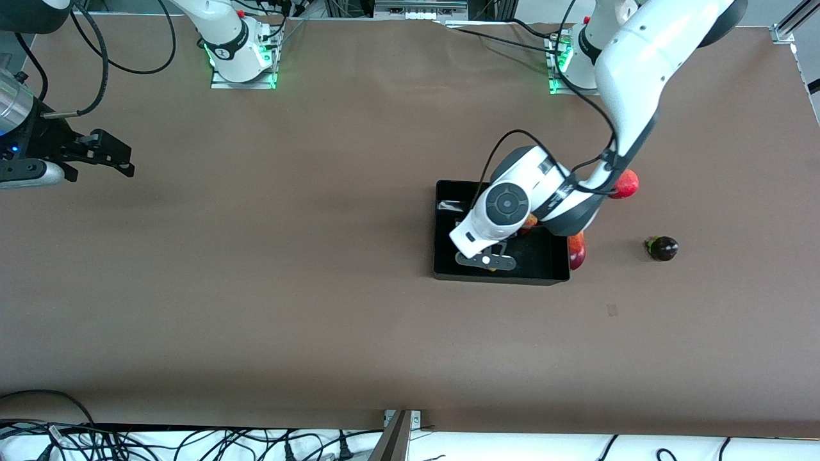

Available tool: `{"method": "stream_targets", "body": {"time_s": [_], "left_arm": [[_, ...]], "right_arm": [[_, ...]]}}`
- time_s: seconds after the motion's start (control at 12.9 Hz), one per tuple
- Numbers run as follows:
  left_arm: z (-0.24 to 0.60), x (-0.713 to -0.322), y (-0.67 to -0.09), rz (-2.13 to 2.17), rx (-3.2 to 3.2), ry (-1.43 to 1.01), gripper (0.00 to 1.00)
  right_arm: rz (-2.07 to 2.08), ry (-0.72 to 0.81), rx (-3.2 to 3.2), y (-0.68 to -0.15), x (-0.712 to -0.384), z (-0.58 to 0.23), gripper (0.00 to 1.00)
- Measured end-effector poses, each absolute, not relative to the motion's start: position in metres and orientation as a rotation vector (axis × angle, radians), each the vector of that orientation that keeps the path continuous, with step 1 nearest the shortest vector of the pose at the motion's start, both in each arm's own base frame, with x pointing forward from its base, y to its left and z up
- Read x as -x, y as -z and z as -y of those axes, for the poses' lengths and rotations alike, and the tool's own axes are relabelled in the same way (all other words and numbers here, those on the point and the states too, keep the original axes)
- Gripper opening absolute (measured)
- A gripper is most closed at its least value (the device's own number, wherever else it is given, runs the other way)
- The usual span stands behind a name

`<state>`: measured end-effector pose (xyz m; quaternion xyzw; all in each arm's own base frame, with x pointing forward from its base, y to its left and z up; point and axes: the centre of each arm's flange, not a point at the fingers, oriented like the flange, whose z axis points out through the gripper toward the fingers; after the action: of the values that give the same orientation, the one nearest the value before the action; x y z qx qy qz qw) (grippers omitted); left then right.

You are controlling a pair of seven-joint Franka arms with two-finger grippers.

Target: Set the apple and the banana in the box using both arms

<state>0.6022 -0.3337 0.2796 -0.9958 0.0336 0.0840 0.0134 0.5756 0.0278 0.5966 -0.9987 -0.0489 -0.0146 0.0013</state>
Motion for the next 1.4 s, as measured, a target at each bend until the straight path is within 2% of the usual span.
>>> {"method": "stream_targets", "body": {"time_s": [0.16,0.47,0.62,1.01,1.4], "left_arm": [[0.296,-0.618,-0.348,-0.015,3.07,-0.178,1.0],[0.22,-0.618,-0.489,0.055,2.971,-0.17,1.0],[0.194,-0.614,-0.533,-0.011,2.969,-0.205,1.0],[0.051,-0.598,-0.599,-0.064,3.087,-0.209,1.0],[0.039,-0.548,-0.603,-0.024,3.097,-0.089,1.0]], "right_arm": [[0.153,0.047,3.135,-0.597,-0.576,-0.028,1.0],[0.153,0.048,3.135,-0.597,-0.576,-0.028,1.0],[0.153,0.048,3.135,-0.597,-0.576,-0.028,1.0],[0.154,0.048,3.135,-0.597,-0.576,-0.028,1.0],[0.154,0.048,3.135,-0.597,-0.576,-0.028,1.0]]}}
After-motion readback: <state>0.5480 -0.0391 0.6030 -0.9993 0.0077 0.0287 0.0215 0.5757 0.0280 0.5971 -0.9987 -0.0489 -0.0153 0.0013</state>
